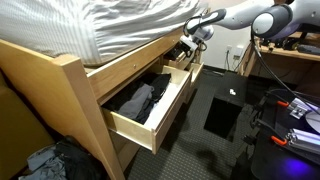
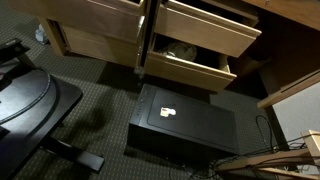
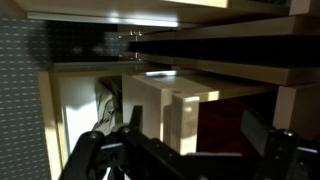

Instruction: Open the top right drawer and close the top left drawer.

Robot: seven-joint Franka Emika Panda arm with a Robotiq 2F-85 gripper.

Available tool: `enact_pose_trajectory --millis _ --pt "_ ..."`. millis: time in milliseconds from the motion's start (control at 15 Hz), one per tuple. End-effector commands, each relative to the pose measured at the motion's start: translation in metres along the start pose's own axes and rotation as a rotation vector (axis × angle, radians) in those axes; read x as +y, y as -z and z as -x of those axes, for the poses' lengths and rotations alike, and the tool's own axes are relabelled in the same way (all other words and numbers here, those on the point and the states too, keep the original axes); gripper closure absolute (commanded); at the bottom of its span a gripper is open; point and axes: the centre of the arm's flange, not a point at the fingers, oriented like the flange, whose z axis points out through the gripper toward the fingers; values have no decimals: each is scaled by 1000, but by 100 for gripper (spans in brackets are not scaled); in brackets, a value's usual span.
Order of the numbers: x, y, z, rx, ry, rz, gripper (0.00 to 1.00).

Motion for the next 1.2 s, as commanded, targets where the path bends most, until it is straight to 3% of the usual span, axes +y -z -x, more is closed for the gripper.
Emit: enact_pose_trajectory --millis 0,267,400,667,733,1000,1133 --pt "0 0 0 2 0 2 0" --pt "1 0 -1 4 0 5 0" --pt "-14 -60 -22 -107 -20 120 0" --pt "23 -95 -3 -255 -51 256 0" --pt "46 -50 33 -218 -27 201 0" --pt "56 -56 36 -242 -40 234 0" --pt "44 -34 35 -170 -6 166 0"
